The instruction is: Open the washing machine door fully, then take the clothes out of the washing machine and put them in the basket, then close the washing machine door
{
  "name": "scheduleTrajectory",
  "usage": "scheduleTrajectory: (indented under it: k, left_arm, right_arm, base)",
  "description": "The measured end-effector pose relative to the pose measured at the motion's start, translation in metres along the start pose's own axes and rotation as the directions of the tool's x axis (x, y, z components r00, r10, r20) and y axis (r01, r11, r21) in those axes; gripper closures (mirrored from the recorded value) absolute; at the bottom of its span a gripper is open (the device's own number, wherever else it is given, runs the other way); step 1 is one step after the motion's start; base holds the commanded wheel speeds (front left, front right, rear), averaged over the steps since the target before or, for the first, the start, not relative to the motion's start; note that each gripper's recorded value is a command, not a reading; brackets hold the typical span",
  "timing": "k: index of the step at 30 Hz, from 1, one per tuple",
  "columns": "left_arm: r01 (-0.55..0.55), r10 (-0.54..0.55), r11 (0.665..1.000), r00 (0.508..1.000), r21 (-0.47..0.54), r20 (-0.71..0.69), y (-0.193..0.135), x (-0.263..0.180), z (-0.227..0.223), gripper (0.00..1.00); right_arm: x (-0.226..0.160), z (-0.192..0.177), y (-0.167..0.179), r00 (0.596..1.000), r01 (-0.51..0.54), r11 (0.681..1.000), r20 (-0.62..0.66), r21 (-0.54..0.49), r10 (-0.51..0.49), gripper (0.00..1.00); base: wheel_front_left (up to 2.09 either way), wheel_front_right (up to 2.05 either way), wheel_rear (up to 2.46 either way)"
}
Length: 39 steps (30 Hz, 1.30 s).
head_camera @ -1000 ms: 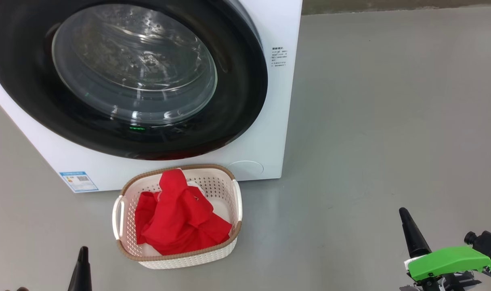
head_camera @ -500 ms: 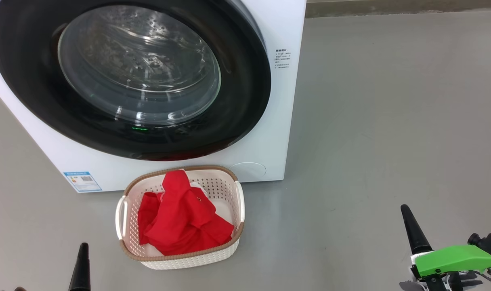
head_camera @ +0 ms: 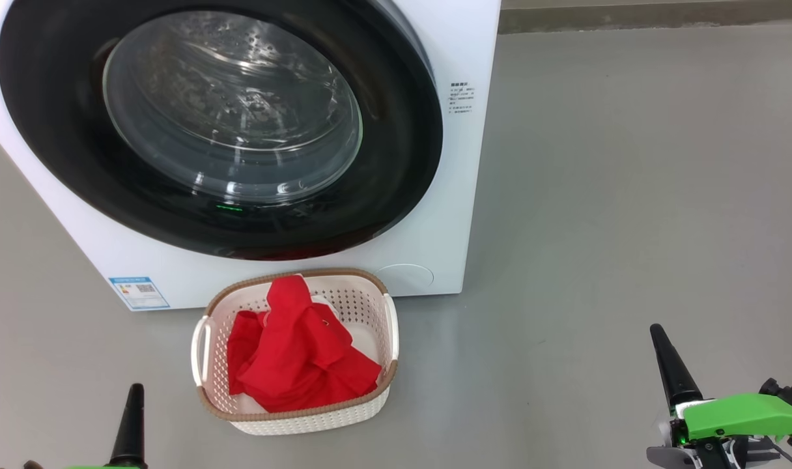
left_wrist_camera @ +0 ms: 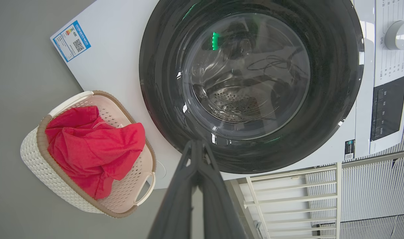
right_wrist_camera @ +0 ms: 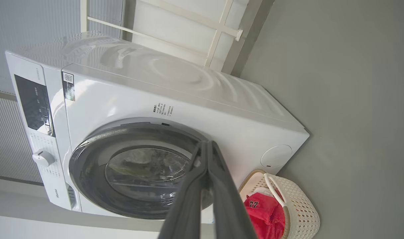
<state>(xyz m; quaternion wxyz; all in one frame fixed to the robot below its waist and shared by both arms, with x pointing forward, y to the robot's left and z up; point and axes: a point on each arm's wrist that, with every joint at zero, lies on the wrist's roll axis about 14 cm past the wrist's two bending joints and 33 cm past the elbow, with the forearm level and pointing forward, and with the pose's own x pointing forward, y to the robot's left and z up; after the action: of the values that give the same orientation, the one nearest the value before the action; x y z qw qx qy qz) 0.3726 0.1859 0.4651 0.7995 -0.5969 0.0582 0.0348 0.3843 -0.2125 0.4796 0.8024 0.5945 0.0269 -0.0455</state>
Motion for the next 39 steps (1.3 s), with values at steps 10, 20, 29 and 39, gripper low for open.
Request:
scheduleTrajectory:
  k: [10,20,29,39]
  left_arm:
    - [0.019,-0.019,0.993,1.000,-0.114,0.001,-0.006,0.001,0.002,1.00]
    - [0.042,-0.044,0.971,0.999,-0.236,0.001,-0.012,0.001,0.004,1.00]
    - [0.067,-0.068,0.954,0.998,-0.293,0.006,-0.019,0.003,0.006,1.00]
    - [0.067,-0.068,0.954,0.998,-0.293,0.006,-0.019,0.003,0.006,1.00]
  right_arm:
    - [-0.003,-0.001,0.001,1.000,-0.007,0.993,0.000,0.117,0.007,1.00]
    - [-0.002,-0.001,0.011,0.999,-0.040,0.972,-0.004,0.233,0.042,1.00]
    - [-0.001,0.000,0.015,0.998,-0.056,0.954,0.006,0.294,0.057,1.00]
    - [-0.001,0.000,0.015,0.998,-0.056,0.954,0.007,0.294,0.056,1.00]
  base:
    - [0.00,0.00,0.00]
    - [0.00,0.00,0.00]
    - [0.00,0.00,0.00]
    - [0.00,0.00,0.00]
